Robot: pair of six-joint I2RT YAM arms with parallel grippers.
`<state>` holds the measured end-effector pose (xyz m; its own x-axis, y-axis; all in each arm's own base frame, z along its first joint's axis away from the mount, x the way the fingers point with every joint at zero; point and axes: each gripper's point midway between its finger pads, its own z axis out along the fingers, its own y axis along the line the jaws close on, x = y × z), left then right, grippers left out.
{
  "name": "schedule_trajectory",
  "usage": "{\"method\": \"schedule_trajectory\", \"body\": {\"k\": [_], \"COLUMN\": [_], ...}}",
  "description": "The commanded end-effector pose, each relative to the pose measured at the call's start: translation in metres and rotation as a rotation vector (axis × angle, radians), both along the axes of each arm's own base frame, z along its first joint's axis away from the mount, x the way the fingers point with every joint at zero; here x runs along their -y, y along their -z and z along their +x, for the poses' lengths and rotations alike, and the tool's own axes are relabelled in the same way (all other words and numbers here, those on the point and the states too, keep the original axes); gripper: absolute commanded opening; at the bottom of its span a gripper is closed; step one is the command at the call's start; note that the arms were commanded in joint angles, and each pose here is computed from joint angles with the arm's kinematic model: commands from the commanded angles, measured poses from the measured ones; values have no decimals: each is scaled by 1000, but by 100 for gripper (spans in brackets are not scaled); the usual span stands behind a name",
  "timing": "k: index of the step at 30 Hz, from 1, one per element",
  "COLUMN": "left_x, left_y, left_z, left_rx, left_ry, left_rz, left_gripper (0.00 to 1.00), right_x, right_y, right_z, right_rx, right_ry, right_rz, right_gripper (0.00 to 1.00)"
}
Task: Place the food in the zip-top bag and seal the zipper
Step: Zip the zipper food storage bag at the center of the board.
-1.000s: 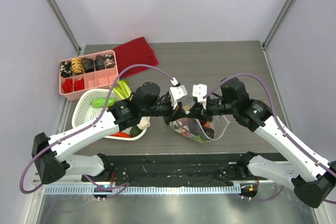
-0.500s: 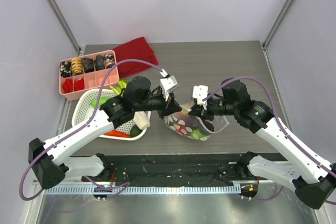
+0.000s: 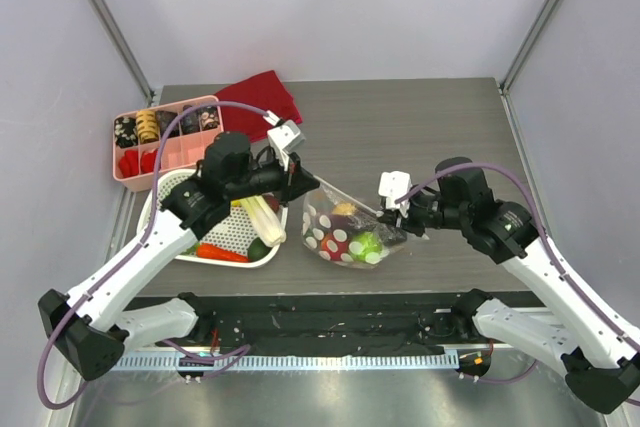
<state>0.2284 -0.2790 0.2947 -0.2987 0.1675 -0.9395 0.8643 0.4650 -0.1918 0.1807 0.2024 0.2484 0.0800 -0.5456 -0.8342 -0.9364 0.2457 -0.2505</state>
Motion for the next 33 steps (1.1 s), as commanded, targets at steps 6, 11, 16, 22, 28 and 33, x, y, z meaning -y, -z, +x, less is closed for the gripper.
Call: {"method": "schedule_trajectory", "body": {"k": [6,11,16,22,28,33], "left_x": [-49,-59,-58,-50,-39,-48], "left_y": [-37,-33,-30,-33,-27,-20], "left_z": [45,58,64,56,-8,-39], "left_rx": [125,113,87,82,13,31], "left_ry": [-241,-298,-305,-235,41,147], "left_rz": [-33,-17,-17,-14,-9,51], "left_gripper": [0,0,0,0,0,0], "right_x": [56,75,83,81,79,78], "right_y": [29,27,24,19,18,23], "right_z": [-33,-39,-44,-50,-82,-102], "right_rx": [-95,-67,-59,-73,-148,-229], "right_ry": [104,155,177,138,-15,-106], "right_rz": [-181,-219,-229,-230,-252,-271], "right_gripper": [1,1,1,1,1,1]}}
